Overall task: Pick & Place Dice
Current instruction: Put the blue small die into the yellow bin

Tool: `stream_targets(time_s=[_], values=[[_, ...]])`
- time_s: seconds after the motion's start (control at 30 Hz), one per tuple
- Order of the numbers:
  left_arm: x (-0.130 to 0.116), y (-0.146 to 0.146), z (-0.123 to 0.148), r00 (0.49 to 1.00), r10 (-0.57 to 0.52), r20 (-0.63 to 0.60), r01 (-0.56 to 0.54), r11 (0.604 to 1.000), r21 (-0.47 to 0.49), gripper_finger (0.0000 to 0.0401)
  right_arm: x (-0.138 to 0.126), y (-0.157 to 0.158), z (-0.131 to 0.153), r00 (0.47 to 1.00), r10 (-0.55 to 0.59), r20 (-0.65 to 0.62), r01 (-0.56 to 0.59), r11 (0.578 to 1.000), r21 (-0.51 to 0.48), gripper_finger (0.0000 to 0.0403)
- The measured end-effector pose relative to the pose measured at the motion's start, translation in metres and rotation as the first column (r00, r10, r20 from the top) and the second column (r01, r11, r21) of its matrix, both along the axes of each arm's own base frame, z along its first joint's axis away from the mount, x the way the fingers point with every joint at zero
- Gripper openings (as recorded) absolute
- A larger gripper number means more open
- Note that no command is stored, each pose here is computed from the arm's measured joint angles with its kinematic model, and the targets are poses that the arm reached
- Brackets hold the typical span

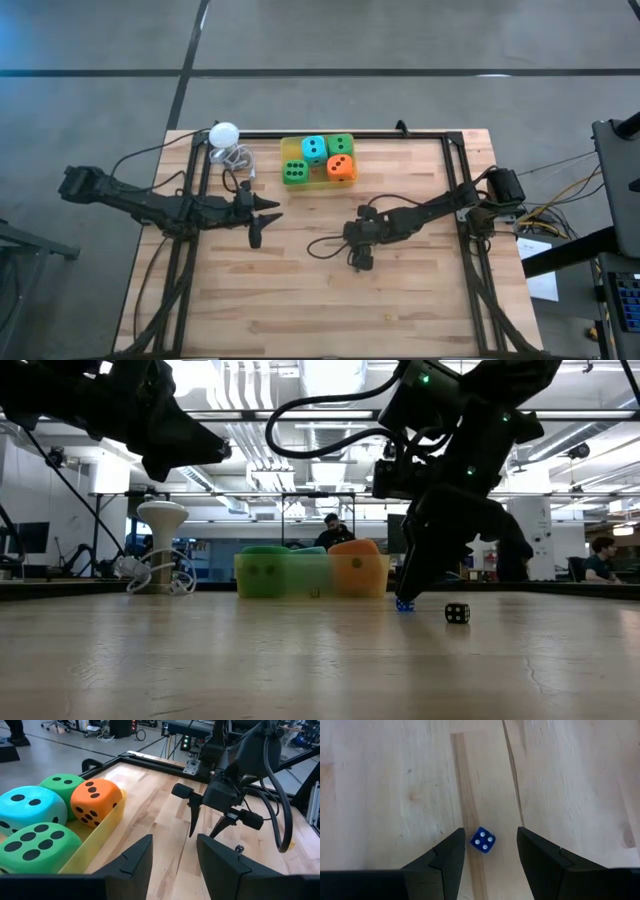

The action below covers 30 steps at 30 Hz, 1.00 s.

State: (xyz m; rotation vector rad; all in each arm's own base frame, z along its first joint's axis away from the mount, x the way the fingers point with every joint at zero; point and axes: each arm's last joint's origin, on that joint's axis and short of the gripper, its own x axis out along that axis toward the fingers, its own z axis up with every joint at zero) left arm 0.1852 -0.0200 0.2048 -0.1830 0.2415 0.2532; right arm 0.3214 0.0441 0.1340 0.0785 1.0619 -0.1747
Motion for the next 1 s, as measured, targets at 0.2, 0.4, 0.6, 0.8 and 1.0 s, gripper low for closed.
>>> stream_targets(time_s=[0.2,0.4,0.6,0.8,1.0], values=[[0.000,0.000,0.000,1.000,0.000,0.000,0.000,1.000,0.000,0.0159,0.000,0.000,-0.001,1.000,0.000,-0.001,0.000,1.000,0.001,0.0175],[0.000,0.000,0.000,1.000,0.000,0.000,0.000,1.000,0.000,0.0159,-0.002,-0.001,-0.005,1.000,-0.002,0.015,0.002,1.000,0.003,0.0162],[0.000,0.000,0.000,1.000,0.000,0.000,0.000,1.000,0.000,0.0159,-0.003,-0.001,-0.012,1.000,0.000,0.014,0.000,1.000,0.011,0.0144],[0.000,0.000,-0.001,1.000,0.000,-0.008,0.000,1.000,0.003,0.0159,-0.004,-0.001,-0.015,1.000,0.007,0.023,-0.008,0.999,0.040,0.0131],[0.000,0.000,-0.001,1.000,0.000,-0.015,0.000,1.000,0.009,0.0159,-0.004,-0.001,-0.015,1.000,0.011,0.023,-0.012,0.999,0.044,0.0097]])
